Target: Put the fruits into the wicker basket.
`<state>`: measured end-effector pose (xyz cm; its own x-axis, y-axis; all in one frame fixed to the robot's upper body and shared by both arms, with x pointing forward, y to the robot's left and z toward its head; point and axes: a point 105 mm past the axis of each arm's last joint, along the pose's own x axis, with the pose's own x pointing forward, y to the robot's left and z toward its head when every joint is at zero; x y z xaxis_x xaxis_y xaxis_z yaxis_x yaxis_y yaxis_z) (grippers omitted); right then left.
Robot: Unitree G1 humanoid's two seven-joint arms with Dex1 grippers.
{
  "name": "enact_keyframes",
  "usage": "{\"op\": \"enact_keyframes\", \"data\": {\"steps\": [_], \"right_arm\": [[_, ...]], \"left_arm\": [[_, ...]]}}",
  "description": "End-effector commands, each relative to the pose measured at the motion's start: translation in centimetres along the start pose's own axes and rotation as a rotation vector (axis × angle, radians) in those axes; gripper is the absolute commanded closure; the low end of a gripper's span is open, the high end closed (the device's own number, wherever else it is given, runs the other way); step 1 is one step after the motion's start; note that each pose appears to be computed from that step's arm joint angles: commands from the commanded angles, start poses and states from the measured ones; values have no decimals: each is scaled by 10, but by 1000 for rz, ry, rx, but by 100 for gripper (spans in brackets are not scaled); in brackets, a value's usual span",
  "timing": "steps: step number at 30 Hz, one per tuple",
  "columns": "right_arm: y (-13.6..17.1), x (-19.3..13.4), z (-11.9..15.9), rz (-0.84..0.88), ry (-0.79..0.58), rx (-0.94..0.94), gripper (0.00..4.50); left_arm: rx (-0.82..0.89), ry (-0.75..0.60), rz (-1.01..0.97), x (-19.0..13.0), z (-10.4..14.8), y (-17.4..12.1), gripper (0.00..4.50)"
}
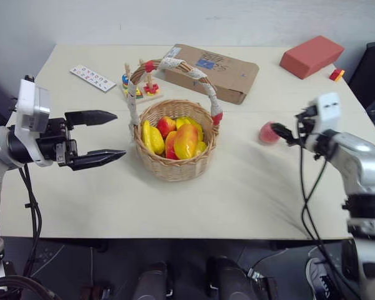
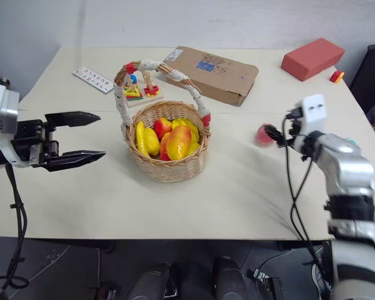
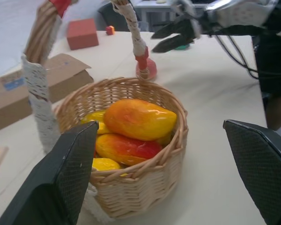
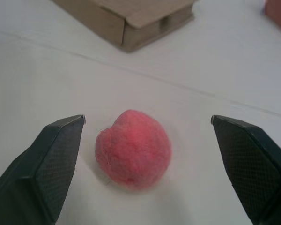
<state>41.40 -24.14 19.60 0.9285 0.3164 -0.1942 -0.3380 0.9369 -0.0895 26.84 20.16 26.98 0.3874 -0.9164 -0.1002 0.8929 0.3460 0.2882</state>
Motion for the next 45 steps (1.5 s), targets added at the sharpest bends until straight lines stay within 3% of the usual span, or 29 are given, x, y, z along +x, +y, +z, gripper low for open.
{"op": "enact_keyframes", "data": {"steps": [1, 5, 7, 12, 14, 16, 19, 22, 26, 30, 33, 39, 45], "right_arm": [[-3, 14, -3, 4, 50, -13, 0], [3, 28, -17, 45, 121, 17, 18], [-2, 31, -17, 21, 123, 19, 64], [-12, 28, -7, 31, 94, 33, 228], [-11, 24, -1, 85, 72, 12, 254], [2, 14, 13, 230, 13, -40, 254], [47, -22, 43, 572, -129, -120, 254], [96, -63, 55, 830, -129, -144, 254], [154, -91, 62, 1008, -131, -161, 254], [206, -68, 89, 893, -340, -210, 254], [228, -52, 104, 795, -446, -200, 254], [255, -26, 98, 698, -525, -246, 254], [266, -18, 85, 735, -510, -270, 52]], "left_arm": [[37, -7, -5, -2, 9, -4, 2], [-12, -25, 12, -7, 5, -5, 1], [-9, -8, 18, -10, 1, -7, 0], [-18, 15, 21, -14, 0, -10, 0], [-21, 22, 24, -16, -1, -11, 0], [-21, 27, 33, -18, -2, -12, 0], [-25, 28, 56, -22, -4, -11, 0], [-36, 19, 82, -26, -5, -11, 0], [-44, -1, 113, -32, -7, -10, 0], [-58, -27, 153, -37, -11, -6, 0], [-70, -27, 173, -39, -16, -5, 0], [-85, -36, 194, -39, -21, -6, 0], [-91, -39, 198, -37, -22, -7, 0]]}}
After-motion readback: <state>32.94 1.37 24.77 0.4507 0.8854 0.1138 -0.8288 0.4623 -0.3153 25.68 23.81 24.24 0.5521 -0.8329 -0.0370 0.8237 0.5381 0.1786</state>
